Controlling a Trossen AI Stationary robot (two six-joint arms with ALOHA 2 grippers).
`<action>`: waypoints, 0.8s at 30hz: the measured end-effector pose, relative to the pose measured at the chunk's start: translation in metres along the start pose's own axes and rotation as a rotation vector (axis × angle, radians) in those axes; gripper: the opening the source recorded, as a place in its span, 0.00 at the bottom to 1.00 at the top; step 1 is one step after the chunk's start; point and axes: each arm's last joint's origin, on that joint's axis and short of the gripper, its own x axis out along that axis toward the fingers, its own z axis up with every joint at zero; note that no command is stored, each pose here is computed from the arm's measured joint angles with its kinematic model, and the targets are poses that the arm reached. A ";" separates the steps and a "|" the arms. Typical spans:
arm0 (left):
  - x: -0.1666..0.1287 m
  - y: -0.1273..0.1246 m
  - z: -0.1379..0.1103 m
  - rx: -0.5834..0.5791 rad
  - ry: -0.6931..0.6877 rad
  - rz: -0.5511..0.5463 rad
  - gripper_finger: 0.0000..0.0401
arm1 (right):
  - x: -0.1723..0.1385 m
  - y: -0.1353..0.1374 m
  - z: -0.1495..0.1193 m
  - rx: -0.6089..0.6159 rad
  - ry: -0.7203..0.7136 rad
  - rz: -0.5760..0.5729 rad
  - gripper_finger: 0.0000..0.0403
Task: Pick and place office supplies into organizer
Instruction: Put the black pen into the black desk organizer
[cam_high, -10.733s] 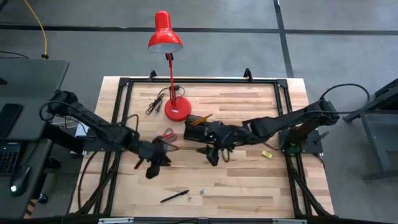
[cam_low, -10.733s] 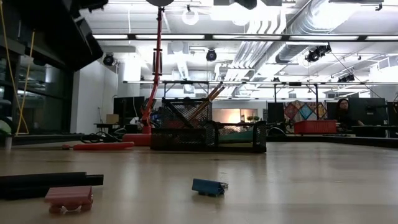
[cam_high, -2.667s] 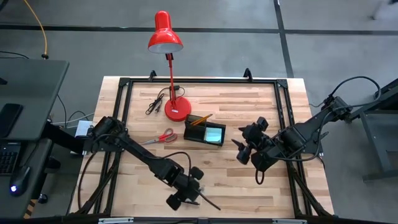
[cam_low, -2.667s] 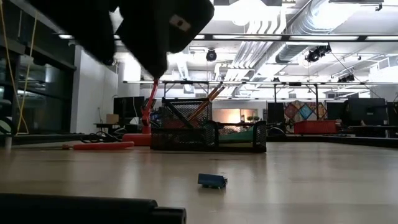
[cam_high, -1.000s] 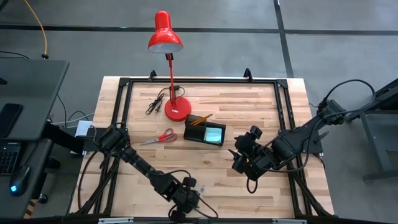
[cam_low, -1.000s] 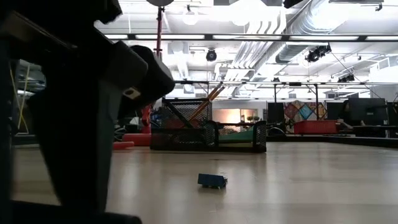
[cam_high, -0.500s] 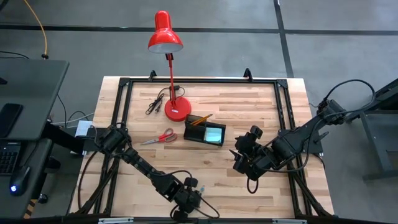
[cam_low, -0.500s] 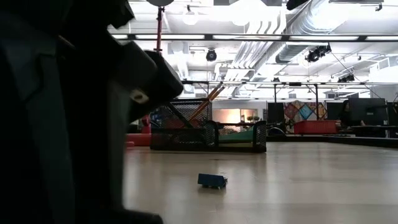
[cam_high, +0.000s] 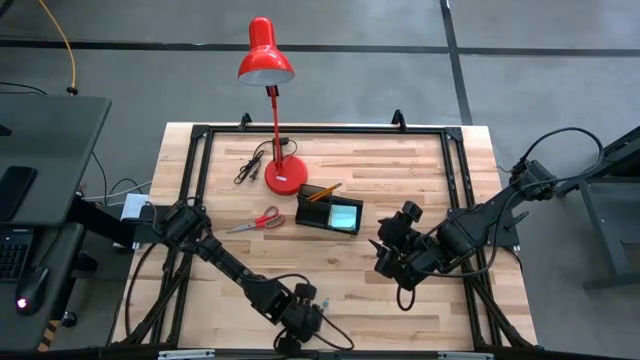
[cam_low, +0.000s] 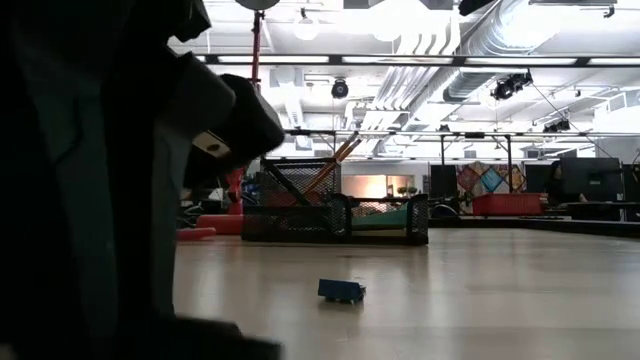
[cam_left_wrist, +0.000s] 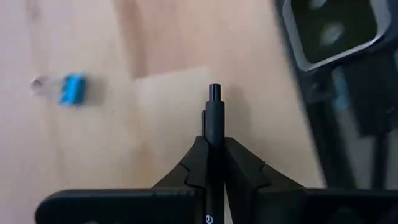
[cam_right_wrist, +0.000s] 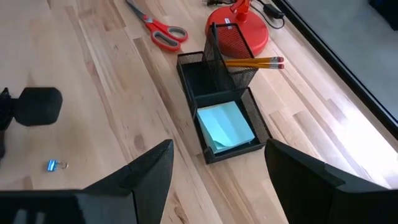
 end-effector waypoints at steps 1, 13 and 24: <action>-0.003 0.000 0.001 0.006 0.017 0.022 0.04 | 0.000 0.000 0.000 0.001 -0.001 0.000 0.60; -0.041 0.000 0.036 0.103 0.049 0.130 0.03 | 0.000 0.000 0.001 0.009 -0.021 -0.014 0.60; -0.088 -0.004 0.067 -0.031 -0.080 0.202 0.03 | -0.013 0.006 -0.006 0.042 -0.079 0.001 0.60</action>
